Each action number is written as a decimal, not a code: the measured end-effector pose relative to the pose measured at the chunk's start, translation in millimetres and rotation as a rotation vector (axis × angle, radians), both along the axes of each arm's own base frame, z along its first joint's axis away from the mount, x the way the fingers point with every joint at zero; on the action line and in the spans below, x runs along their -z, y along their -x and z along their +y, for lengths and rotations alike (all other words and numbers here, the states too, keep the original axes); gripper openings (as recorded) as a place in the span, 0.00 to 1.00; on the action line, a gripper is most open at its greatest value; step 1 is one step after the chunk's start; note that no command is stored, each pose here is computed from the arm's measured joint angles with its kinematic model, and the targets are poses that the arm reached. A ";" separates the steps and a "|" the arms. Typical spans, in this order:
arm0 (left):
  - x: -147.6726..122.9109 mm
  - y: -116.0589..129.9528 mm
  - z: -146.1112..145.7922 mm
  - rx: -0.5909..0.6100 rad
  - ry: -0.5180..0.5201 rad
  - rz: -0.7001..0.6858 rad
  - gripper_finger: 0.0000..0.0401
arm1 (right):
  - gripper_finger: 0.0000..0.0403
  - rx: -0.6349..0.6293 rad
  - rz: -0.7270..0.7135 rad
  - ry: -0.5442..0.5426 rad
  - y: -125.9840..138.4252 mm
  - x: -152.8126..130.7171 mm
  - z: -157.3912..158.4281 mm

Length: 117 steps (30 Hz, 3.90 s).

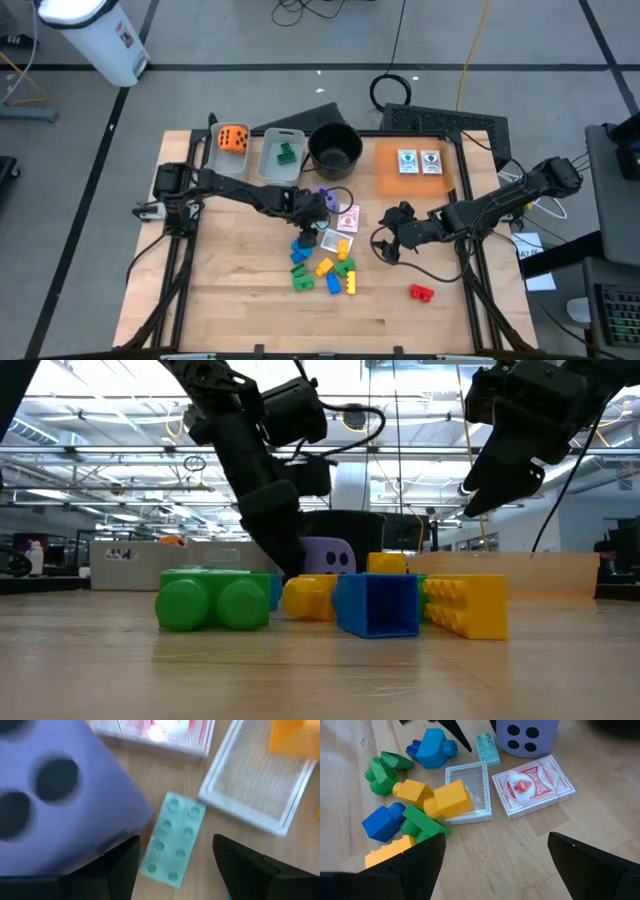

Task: Pick & Place Toys
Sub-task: Put the light blue game piece into the right gray bin

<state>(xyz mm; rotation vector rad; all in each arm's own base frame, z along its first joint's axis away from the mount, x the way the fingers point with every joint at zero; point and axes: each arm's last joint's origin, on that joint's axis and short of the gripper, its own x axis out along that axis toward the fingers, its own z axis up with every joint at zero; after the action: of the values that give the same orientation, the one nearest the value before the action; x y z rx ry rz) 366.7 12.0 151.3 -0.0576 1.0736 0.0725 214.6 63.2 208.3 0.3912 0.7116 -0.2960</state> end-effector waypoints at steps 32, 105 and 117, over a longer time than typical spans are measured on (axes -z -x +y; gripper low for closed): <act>15.5 3.0 -1.2 -0.020 0.003 0.091 0.64 | 0.86 0.013 0.008 -0.005 0.8 0.7 -0.4; -171.6 133.3 19.2 -0.771 0.125 -0.259 0.34 | 0.86 0.094 -0.378 -0.209 -27.7 -30.3 -20.7; -177.0 129.5 43.2 -0.705 0.174 -0.320 0.34 | 0.86 0.154 -0.476 -0.293 -31.7 -38.3 -25.5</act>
<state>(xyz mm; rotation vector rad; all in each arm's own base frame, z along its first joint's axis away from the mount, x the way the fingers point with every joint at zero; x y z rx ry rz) 237.2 55.2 328.3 -0.5859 0.6956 0.5857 246.2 37.7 246.6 0.7680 0.2549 -0.2305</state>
